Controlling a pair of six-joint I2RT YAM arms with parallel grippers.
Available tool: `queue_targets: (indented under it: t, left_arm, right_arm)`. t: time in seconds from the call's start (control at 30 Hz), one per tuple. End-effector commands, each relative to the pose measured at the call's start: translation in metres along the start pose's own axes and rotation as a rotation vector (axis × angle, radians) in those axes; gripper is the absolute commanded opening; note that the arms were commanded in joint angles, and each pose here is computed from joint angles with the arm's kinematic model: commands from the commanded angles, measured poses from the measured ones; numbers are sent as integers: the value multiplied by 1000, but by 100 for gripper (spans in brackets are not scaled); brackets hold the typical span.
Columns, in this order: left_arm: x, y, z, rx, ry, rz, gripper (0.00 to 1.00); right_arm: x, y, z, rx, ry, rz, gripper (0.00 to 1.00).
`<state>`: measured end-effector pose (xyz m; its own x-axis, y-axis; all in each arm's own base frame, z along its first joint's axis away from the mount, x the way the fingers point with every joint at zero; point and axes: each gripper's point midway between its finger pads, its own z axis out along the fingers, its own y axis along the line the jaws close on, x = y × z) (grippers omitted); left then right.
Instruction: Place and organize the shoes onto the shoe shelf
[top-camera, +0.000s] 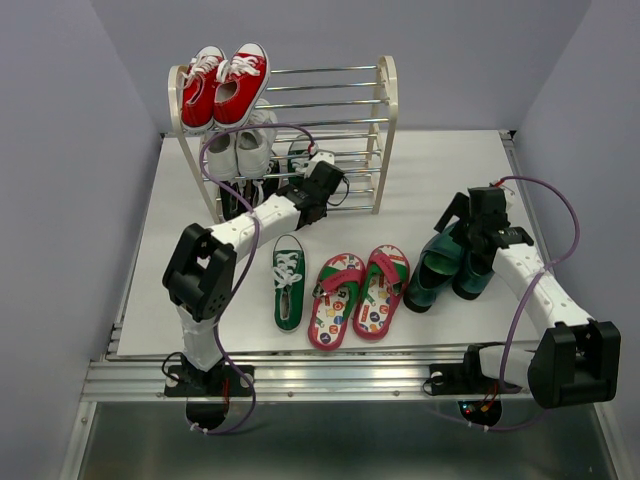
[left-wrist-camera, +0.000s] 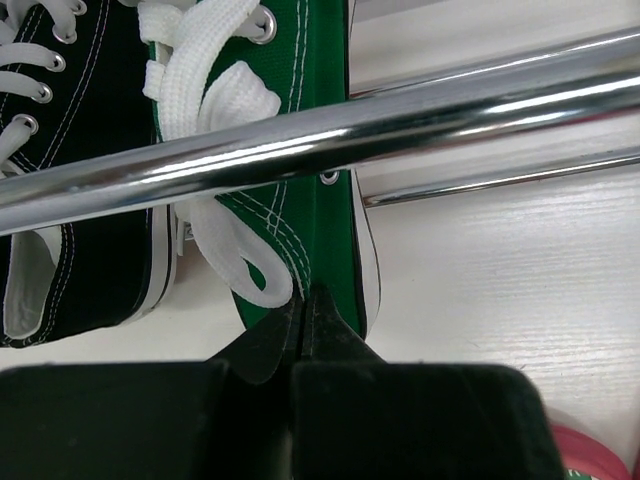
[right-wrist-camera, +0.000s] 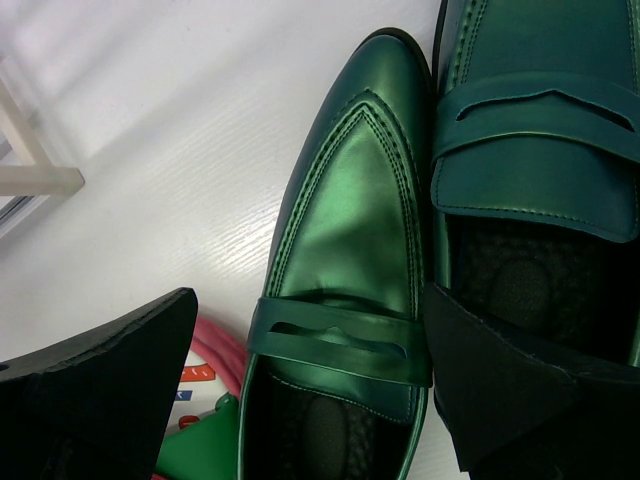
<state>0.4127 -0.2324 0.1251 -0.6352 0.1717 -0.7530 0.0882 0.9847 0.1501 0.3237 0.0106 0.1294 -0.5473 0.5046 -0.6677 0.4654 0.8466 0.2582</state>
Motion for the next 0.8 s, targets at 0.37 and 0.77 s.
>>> queue_targets:
  t: [0.37,0.77]
  left_arm:
    - [-38,17,8,-100,-170,-128,0]
    - [-36,14,15,-92,-177,-129,3]
  right_arm:
    - [-14,8,-2,-40,-58,2,100]
    - [-14,9,-4,-47,-60,2,100]
